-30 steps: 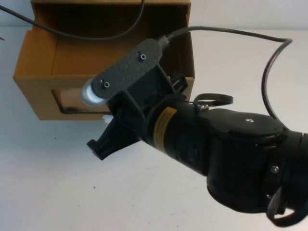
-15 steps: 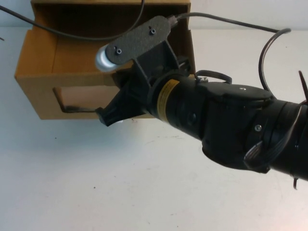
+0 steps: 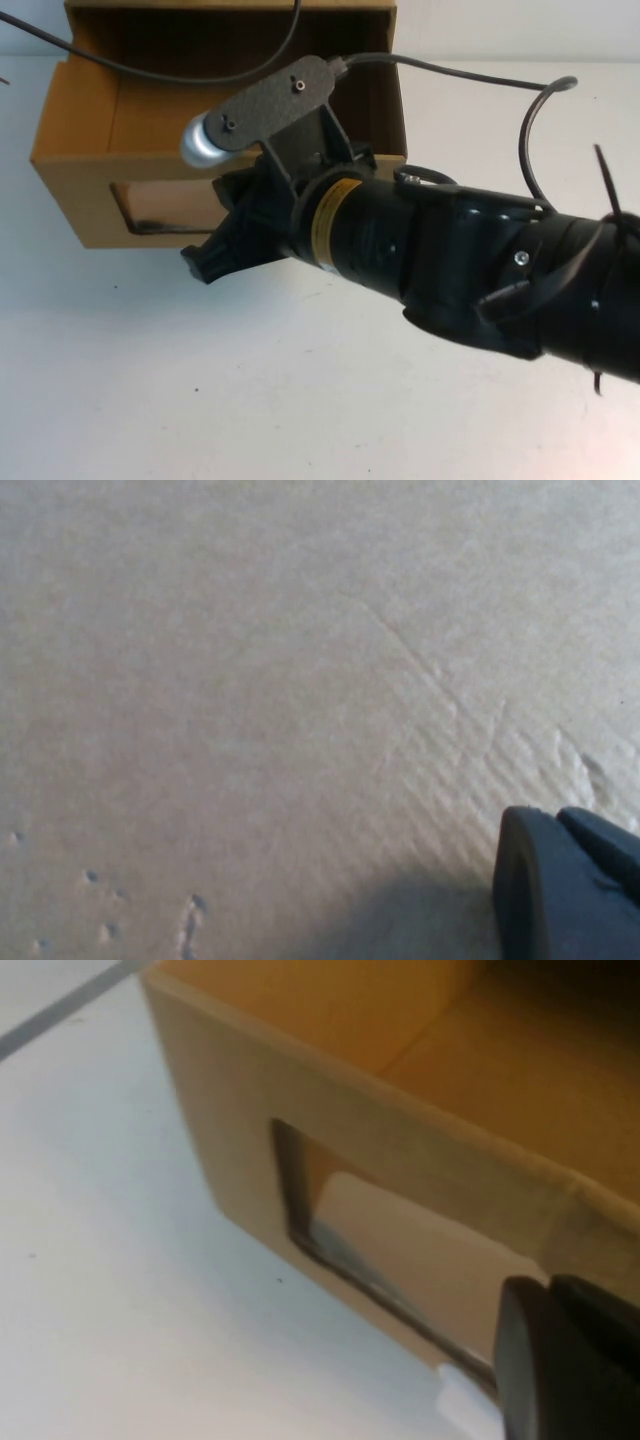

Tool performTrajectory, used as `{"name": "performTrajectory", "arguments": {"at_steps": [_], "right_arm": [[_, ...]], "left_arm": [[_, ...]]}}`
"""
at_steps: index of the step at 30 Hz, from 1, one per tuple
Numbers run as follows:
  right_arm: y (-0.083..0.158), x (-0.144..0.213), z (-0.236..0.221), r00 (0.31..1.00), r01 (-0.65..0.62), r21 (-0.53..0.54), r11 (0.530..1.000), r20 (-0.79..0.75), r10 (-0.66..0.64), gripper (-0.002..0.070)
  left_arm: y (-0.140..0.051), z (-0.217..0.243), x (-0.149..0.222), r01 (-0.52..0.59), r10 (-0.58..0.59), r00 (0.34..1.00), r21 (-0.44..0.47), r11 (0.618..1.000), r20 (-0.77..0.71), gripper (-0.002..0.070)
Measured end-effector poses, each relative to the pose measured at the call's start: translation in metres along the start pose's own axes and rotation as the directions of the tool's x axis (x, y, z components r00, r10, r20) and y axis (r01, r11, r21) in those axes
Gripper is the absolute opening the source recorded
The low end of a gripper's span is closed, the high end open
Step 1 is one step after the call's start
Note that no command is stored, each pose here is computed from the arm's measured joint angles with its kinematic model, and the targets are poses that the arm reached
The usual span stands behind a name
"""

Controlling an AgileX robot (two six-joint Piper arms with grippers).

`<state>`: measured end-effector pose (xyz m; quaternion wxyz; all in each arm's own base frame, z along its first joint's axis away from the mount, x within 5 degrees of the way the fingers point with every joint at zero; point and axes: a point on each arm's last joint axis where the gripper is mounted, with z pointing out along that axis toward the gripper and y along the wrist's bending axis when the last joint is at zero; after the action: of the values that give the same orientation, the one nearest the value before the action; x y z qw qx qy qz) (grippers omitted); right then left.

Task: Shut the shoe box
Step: Close the shoe box with your right arm

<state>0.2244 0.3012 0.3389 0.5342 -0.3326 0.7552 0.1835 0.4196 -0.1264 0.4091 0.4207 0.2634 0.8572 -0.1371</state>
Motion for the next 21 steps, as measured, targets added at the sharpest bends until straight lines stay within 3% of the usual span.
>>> {"name": "performTrajectory", "arguments": {"at_steps": [7, 21], "right_arm": [[-0.021, 0.006, 0.017, 1.000, -0.026, 0.038, 0.999, -0.016, 0.026, -0.0011], [-0.058, -0.015, 0.051, 0.995, -0.078, 0.083, 0.994, 0.068, 0.072, -0.0011]], "left_arm": [[0.000, 0.000, 0.000, 0.001, -0.001, 1.000, 0.001, 1.000, 0.001, -0.0002], [0.000, 0.000, -0.001, 0.000, 0.000, 1.000, -0.001, 1.000, 0.009, -0.0002]]}}
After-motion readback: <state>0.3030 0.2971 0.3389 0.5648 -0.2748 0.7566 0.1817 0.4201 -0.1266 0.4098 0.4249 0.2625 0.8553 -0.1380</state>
